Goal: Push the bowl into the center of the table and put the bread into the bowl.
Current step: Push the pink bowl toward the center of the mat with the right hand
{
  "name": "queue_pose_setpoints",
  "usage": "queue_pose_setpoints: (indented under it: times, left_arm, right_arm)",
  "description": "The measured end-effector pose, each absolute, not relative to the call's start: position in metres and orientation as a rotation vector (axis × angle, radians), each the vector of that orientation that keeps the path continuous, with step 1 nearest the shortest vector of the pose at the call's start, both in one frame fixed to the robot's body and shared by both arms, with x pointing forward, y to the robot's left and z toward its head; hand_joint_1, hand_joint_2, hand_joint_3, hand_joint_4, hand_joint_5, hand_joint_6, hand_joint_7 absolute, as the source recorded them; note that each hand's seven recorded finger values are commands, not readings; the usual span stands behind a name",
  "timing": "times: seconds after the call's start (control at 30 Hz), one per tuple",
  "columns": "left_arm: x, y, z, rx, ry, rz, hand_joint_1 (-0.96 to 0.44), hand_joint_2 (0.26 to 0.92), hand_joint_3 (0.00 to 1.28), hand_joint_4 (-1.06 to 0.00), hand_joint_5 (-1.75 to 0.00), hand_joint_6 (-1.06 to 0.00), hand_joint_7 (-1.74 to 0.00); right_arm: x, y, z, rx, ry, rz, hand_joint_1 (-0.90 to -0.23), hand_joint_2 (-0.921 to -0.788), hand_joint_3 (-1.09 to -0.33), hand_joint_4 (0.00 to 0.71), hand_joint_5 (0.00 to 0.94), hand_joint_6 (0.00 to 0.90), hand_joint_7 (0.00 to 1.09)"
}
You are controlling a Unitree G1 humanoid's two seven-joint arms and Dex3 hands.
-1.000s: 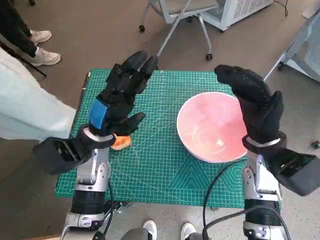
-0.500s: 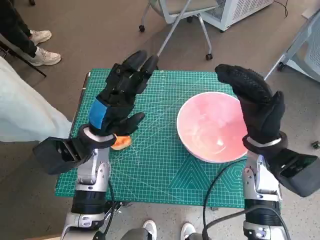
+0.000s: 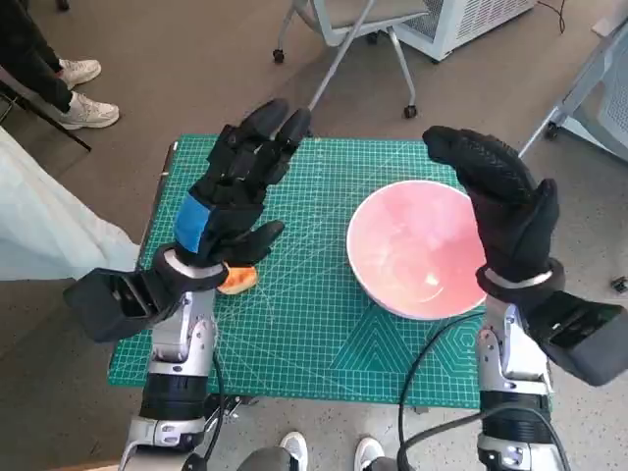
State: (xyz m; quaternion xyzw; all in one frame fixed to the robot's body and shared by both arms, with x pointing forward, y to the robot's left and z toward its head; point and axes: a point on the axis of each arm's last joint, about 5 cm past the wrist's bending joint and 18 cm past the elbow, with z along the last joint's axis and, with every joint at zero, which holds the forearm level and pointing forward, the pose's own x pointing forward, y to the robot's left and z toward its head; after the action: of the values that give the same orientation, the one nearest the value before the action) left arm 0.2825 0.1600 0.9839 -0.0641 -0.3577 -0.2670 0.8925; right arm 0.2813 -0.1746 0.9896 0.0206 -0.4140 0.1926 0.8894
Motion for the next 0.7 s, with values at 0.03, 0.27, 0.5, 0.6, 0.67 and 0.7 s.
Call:
queue_pose_setpoints:
  times: [0.03, 0.27, 0.5, 0.6, 0.67, 0.7]
  left_arm:
    - [0.282, 0.16, 0.984, -0.133, -0.742, -0.555, -0.61, 0.921, 0.38, -0.12, 0.0, 0.0, -0.49]
    - [0.283, 0.159, 0.985, -0.133, -0.741, -0.559, -0.61, 0.921, 0.38, -0.12, 0.0, 0.0, -0.5]
    - [0.283, 0.159, 0.986, -0.133, -0.746, -0.56, -0.61, 0.921, 0.38, -0.12, -0.01, 0.0, -0.52]
    - [0.283, 0.159, 0.986, -0.134, -0.746, -0.559, -0.62, 0.921, 0.38, -0.12, -0.01, 0.0, -0.53]
    - [0.283, 0.159, 0.986, -0.135, -0.746, -0.559, -0.62, 0.921, 0.38, -0.12, -0.01, 0.0, -0.53]
    - [0.283, 0.159, 0.986, -0.135, -0.746, -0.559, -0.62, 0.921, 0.38, -0.12, -0.01, 0.0, -0.53]
  right_arm:
    - [0.281, -0.175, 0.99, 0.043, -0.86, 0.4, -0.655, -0.921, -0.742, 0.183, 0.001, 0.026, 0.57]
    - [0.283, -0.182, 0.988, 0.033, -0.852, 0.38, -0.655, -0.921, -0.733, 0.191, 0.002, 0.058, 0.52]
    - [0.289, -0.207, 0.977, 0.014, -0.821, 0.291, -0.65, -0.921, -0.755, 0.207, 0.002, 0.137, 0.39]
    - [0.291, -0.217, 0.971, -0.006, -0.804, 0.214, -0.643, -0.921, -0.79, 0.203, 0.001, 0.15, 0.36]
    - [0.292, -0.222, 0.967, -0.031, -0.787, 0.152, -0.644, -0.921, -0.807, 0.193, 0.0, 0.148, 0.34]
    - [0.293, -0.225, 0.964, -0.049, -0.772, 0.113, -0.644, -0.921, -0.811, 0.19, 0.0, 0.147, 0.34]
